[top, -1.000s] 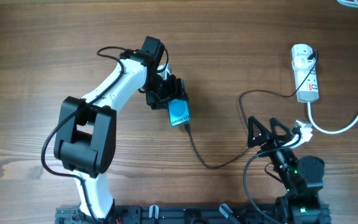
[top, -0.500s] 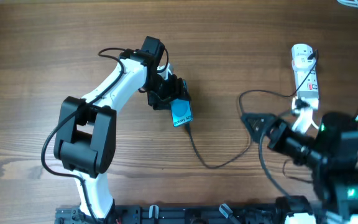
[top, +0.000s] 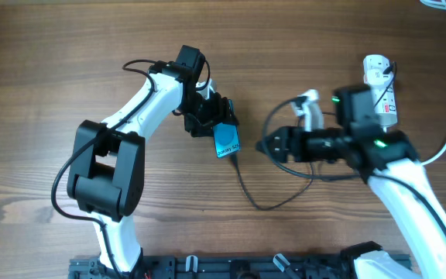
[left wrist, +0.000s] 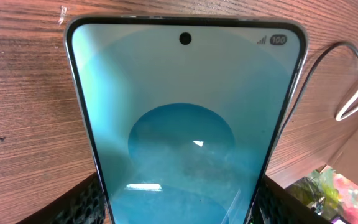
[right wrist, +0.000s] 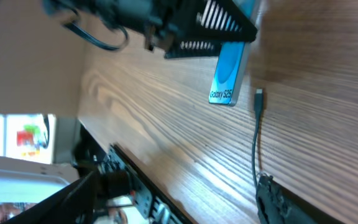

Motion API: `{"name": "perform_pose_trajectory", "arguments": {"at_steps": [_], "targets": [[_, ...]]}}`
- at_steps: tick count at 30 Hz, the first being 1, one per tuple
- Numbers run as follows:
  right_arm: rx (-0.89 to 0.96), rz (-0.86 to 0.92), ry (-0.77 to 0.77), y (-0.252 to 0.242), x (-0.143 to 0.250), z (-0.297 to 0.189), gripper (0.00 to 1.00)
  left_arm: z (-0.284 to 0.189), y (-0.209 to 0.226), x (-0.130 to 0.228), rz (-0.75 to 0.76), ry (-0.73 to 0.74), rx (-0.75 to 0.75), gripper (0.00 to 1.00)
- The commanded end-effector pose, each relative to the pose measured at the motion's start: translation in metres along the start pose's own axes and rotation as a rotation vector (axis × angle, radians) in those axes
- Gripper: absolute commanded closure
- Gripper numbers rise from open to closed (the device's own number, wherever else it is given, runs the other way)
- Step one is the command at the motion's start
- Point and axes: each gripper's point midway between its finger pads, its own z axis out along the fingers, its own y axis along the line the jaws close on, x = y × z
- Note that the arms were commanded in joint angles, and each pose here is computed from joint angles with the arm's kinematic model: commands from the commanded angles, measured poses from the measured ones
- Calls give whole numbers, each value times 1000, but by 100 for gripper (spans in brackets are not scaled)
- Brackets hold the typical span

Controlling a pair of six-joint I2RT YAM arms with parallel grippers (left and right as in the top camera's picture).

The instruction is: Plug charger to phone and switch on socket

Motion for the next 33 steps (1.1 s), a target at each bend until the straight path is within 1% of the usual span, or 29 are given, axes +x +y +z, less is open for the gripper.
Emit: {"name": "perform_pose_trajectory", "arguments": {"at_steps": [1, 5, 7, 9, 12, 15, 18, 22, 23, 25, 29, 32, 33], "targets": [[-27, -28, 90, -6, 3, 41, 16, -16, -17, -2, 24, -26, 55, 74], [-23, 25, 98, -14, -9, 90, 17, -16, -17, -2, 24, -26, 54, 73], [-41, -11, 100, -15, -13, 114, 22, -16, -17, -2, 23, -26, 54, 73], [-44, -7, 99, -21, -16, 125, 24, -16, -16, -2, 23, -26, 54, 74], [-25, 13, 108, -32, -15, 134, 24, -16, -16, -2, 23, -26, 54, 74], [-32, 15, 114, -31, -14, 134, 24, -16, -16, -2, 23, -26, 54, 73], [-104, -1, 111, -19, -18, 132, 24, -16, -17, -2, 24, -26, 54, 73], [-305, -15, 108, 14, -30, 112, 24, -16, -17, -2, 24, -26, 54, 73], [-326, -15, 102, 18, -33, 106, 25, -16, -17, -2, 24, -26, 54, 74], [-324, 15, 77, 17, -40, 93, 27, -16, -17, -2, 24, -26, 54, 74], [-304, -22, 1, 14, -54, 68, 27, -16, -17, -2, 23, -25, 54, 74], [-210, -29, -30, -3, -56, 67, 27, -16, -17, -2, 23, -25, 54, 74], [-119, -33, -28, -21, -51, 71, 27, -16, -17, -2, 23, -24, 56, 74]]}}
